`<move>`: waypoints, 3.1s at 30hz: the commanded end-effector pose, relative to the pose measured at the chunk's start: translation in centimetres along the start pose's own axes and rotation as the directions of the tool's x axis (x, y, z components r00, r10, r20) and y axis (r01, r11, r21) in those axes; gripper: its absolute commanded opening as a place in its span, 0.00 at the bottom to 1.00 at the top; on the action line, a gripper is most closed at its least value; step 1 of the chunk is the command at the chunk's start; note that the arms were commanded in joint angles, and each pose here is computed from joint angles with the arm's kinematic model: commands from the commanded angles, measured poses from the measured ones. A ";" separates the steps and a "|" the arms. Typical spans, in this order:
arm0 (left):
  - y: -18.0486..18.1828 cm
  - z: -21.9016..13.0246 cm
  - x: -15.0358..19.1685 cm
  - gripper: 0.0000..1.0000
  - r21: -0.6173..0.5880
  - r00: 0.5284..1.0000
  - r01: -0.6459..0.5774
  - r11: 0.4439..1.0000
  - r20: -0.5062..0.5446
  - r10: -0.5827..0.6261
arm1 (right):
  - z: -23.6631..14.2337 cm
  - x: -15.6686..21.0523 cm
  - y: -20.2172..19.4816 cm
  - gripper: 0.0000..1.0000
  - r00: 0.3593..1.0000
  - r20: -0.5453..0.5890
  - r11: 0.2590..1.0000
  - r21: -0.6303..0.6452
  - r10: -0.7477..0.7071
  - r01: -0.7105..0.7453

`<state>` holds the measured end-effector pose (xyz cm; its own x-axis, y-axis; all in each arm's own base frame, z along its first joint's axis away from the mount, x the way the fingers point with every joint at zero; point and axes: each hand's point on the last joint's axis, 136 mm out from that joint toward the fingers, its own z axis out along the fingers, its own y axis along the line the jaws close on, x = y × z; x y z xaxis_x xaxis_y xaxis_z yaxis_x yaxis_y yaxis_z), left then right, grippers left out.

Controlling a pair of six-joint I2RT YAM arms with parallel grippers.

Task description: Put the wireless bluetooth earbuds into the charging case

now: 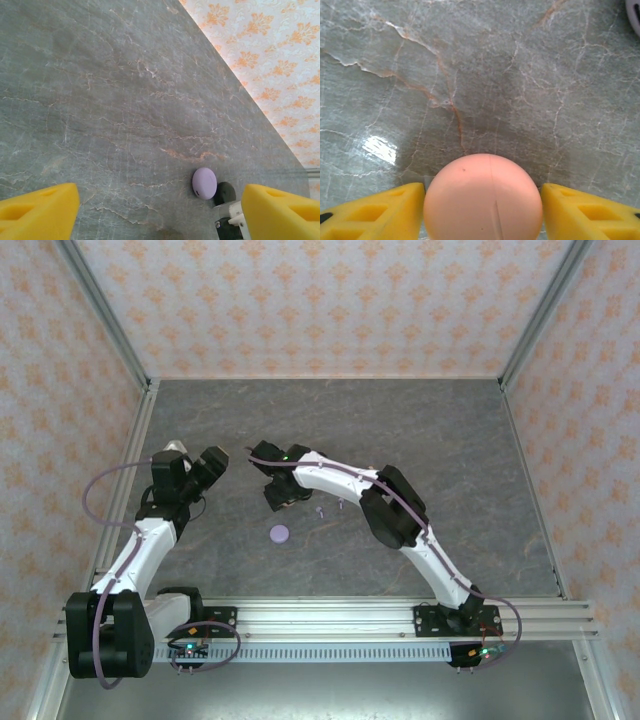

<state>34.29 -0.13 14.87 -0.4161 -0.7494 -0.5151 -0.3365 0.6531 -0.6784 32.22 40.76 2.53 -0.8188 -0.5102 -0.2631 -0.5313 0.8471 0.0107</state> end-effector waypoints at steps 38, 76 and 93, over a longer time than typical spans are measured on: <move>-20.4 -12.2 5.4 0.77 0.768 0.887 -0.220 0.601 -0.098 0.451 | -29.0 1.4 -2.9 0.41 0.460 0.733 0.823 0.241 -0.502 0.514; -24.2 -13.2 14.9 0.34 0.890 0.682 -0.178 0.420 -0.196 0.705 | -31.5 2.9 -3.1 0.41 0.290 0.739 0.730 0.378 -0.609 0.569; -24.1 -11.7 11.5 0.15 0.797 0.753 -0.408 0.444 0.018 0.658 | -32.2 5.4 -4.8 0.92 0.443 0.795 0.863 0.190 -0.416 0.468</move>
<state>26.93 -24.40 30.16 -0.6260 -0.0862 -0.7750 0.6750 0.4378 -0.5939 24.09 30.35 31.46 0.1027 -0.5263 -0.8441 -0.7922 0.4699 -0.3894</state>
